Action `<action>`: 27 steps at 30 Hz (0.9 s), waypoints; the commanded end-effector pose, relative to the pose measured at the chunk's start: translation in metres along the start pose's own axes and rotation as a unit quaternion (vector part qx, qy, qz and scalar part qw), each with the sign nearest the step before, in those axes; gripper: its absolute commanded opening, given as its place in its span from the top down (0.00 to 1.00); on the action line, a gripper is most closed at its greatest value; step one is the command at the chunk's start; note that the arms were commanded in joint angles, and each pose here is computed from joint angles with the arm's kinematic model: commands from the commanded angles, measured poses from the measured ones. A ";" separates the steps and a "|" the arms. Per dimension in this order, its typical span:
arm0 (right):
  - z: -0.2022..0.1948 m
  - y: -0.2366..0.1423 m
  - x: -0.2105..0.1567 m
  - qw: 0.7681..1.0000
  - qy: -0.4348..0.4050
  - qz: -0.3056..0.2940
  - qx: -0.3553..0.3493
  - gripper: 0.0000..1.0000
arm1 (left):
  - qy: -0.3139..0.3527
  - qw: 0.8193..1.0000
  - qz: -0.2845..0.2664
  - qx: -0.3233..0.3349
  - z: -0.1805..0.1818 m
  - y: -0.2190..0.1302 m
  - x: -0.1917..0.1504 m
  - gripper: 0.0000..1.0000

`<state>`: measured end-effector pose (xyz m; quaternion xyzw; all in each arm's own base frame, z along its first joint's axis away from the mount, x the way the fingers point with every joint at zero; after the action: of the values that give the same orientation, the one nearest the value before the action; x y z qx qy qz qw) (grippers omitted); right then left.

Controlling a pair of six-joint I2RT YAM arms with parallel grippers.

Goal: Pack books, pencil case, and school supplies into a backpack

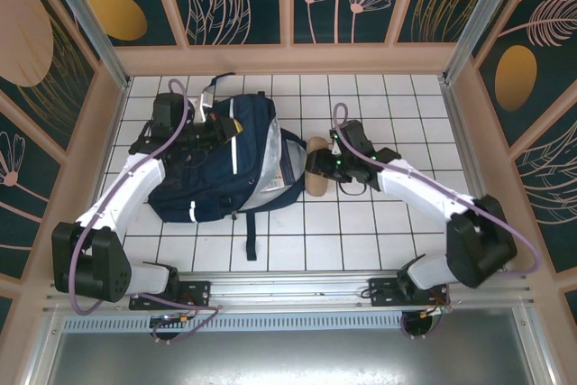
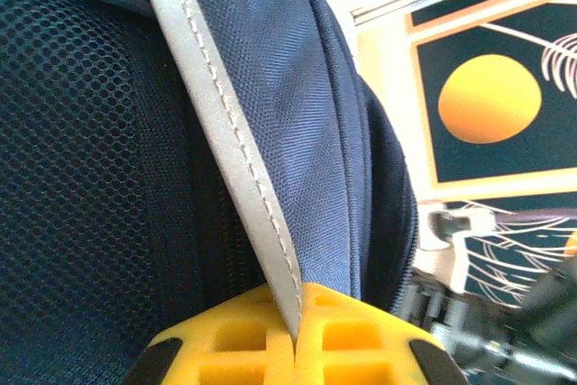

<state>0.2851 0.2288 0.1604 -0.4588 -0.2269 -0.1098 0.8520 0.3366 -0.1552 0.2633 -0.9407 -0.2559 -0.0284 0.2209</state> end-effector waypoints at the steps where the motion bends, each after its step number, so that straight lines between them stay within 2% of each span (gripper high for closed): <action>1: 0.051 0.015 0.039 0.987 -0.035 -0.039 0.155 0.51 | 0.043 0.996 0.011 -0.074 -0.054 -0.017 0.004 1.00; 8: 0.109 0.045 0.069 0.950 -0.036 -0.050 0.306 0.52 | 0.061 0.996 0.008 -0.068 -0.068 -0.026 0.004 1.00; 12: 0.159 0.061 0.061 0.937 -0.074 -0.028 0.339 0.51 | 0.065 0.996 0.006 -0.068 -0.068 -0.026 0.005 1.00; 16: 0.190 0.096 0.049 0.928 -0.071 0.019 0.366 0.50 | 0.072 0.995 -0.001 -0.075 -0.074 -0.028 0.009 1.00; 22: 0.220 0.158 0.029 0.902 -0.043 0.108 0.415 0.45 | 0.087 0.994 -0.013 -0.065 -0.078 -0.021 0.023 1.00; 27: 0.235 0.187 0.027 0.906 -0.020 0.110 0.407 0.43 | 0.088 0.994 -0.012 -0.068 -0.084 -0.018 0.030 1.00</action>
<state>0.3469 0.4938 0.1538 -0.1148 -0.2347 0.0601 0.9634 0.3620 -0.1408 0.2844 -0.9251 -0.2825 -0.0163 0.2532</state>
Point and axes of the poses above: each hand's point on the last joint's axis, 136 mm out from that joint toward the fingers, its own y axis out along the fingers, its own z axis along the line the jaws close on, x = y × z, the point moved 4 cm from there along -y, back along the fingers, and after that the axes turned 13 degrees about -y, right-handed, at the moved point
